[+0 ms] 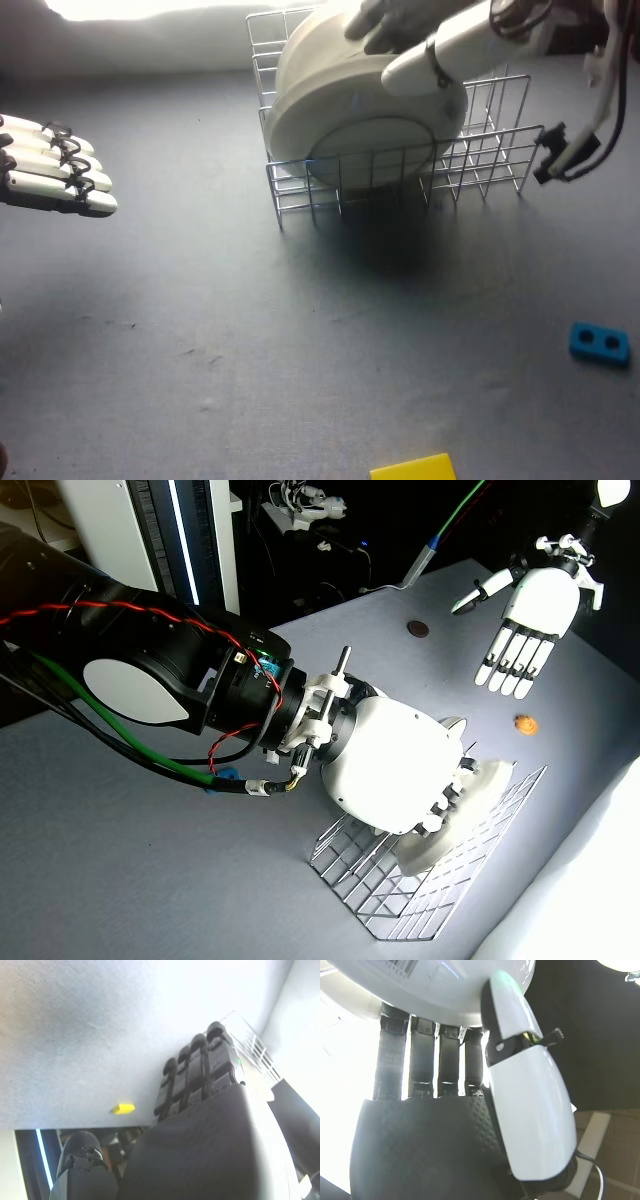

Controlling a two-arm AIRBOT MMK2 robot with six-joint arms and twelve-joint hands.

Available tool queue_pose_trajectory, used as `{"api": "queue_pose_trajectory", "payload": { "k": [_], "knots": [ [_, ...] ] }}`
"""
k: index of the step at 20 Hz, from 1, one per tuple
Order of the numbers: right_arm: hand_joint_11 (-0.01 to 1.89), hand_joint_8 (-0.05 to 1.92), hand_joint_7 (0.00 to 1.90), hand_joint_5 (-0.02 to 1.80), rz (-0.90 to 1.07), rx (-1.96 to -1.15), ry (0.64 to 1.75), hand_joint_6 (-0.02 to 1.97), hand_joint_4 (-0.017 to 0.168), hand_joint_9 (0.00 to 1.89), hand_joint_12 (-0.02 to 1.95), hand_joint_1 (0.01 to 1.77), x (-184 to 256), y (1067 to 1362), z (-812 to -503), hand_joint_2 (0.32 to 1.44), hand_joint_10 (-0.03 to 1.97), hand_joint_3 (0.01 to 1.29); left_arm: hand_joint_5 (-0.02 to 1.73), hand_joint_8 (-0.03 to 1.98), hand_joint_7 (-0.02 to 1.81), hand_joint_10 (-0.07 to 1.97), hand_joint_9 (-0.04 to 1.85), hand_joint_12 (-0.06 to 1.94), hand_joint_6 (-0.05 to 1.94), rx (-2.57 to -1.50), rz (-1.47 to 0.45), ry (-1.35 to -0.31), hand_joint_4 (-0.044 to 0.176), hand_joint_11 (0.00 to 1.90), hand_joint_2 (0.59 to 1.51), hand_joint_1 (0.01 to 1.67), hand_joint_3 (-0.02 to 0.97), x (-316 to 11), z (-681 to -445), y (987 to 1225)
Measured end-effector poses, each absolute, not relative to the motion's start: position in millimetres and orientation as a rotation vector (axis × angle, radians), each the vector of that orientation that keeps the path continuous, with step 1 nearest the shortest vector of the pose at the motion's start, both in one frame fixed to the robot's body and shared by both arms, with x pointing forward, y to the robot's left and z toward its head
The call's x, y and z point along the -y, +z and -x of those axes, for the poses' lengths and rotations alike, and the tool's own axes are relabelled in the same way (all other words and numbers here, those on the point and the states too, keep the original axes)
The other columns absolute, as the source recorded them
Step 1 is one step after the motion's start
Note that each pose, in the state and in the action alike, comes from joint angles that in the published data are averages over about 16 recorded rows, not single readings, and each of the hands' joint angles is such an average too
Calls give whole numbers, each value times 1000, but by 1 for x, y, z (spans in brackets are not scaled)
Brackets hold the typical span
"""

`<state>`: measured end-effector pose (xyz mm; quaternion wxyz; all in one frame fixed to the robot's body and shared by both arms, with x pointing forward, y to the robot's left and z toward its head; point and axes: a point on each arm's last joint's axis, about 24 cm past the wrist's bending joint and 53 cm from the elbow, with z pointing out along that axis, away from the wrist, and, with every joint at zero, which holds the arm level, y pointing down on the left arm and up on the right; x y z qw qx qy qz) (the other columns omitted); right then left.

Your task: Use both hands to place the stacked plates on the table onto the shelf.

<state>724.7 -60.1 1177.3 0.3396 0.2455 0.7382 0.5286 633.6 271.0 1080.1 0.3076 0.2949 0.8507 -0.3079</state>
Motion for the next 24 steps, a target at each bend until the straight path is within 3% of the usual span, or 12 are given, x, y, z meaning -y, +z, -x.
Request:
{"api": "queue_pose_trajectory", "payload": {
  "k": [5, 9, 19, 22, 24],
  "knots": [
    [499, 222, 842, 717, -551, -1872, 1390, 424, -4, 771, 1329, 1212, 57, 1205, -721, 1052, 410, 12, 21, -4, 17, 12, 22, 7, 6, -2248, -782, -817, 4, 17, 1004, 13, 12, -270, -633, 1081],
    [475, 52, 879, 743, -386, -1822, 1370, 222, -3, 788, 1320, 1206, 49, 1231, -709, 1021, 348, 12, 21, -4, 17, 12, 22, 7, 6, -2244, -786, -828, 4, 17, 1003, 13, 12, -268, -632, 1082],
    [462, 36, 917, 792, 148, -1658, 1221, 203, -2, 816, 1329, 1180, 18, 1273, -644, 1035, 327, 11, 24, -5, 22, 11, 26, 9, 6, -2231, -831, -927, 3, 19, 1010, 13, 11, -251, -617, 1087],
    [480, 37, 958, 807, 240, -1624, 1188, 380, 2, 844, 1346, 1135, 11, 1276, -627, 1062, 364, 11, 92, 2, 95, 20, 99, 75, 10, -2230, -857, -967, 1, 65, 1036, 14, 11, -244, -608, 1087],
    [508, 69, 997, 827, 278, -1609, 1173, 476, 1, 870, 1375, 1058, 9, 1276, -619, 1085, 439, 11, 177, 41, 195, 69, 186, 249, 46, -2231, -887, -989, 1, 116, 1062, 29, 11, -239, -600, 1086]
  ]
}}
